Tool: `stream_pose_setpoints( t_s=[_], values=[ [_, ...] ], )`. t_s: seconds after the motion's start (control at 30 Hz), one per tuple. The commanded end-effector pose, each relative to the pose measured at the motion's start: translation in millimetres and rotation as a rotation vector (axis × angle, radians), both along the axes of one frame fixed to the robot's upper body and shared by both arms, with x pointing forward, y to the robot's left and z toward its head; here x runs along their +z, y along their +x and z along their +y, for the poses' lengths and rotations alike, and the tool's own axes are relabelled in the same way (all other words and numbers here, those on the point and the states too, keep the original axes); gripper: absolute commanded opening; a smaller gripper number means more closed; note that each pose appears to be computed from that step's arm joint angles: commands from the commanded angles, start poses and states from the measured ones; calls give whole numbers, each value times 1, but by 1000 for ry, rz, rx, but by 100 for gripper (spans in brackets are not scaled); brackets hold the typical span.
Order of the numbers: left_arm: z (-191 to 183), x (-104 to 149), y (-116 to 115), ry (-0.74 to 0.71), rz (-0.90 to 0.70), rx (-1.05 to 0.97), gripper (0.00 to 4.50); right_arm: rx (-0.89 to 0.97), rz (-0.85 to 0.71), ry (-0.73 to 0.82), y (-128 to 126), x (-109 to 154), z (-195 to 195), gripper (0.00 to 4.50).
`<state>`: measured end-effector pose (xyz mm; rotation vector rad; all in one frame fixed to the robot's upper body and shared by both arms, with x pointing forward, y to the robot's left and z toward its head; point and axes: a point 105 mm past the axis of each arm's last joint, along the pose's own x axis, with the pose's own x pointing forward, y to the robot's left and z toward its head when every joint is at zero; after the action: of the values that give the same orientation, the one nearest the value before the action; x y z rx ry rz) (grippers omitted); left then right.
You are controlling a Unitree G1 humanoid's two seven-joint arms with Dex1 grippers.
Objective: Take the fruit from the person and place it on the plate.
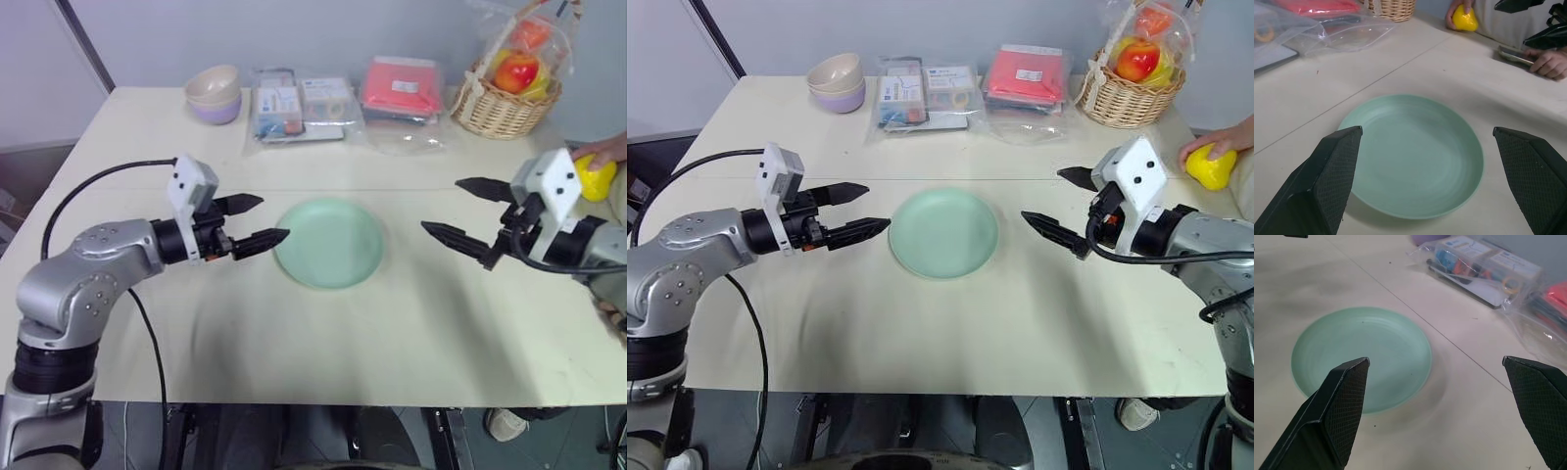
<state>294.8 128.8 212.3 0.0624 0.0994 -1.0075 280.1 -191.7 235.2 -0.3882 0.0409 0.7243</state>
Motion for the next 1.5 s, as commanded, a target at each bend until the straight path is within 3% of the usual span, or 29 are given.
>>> stream_pose_setpoints(
  t_s=[0.03, 1.5],
  values=[
    [4, 15, 2, 1, -73, 22, 450, 8, -62, -7, -4, 16, 0, 445],
    [-1, 15, 5, -12, -59, -2, 450, -21, -57, -12, -8, 13, -4, 445]
  ],
)
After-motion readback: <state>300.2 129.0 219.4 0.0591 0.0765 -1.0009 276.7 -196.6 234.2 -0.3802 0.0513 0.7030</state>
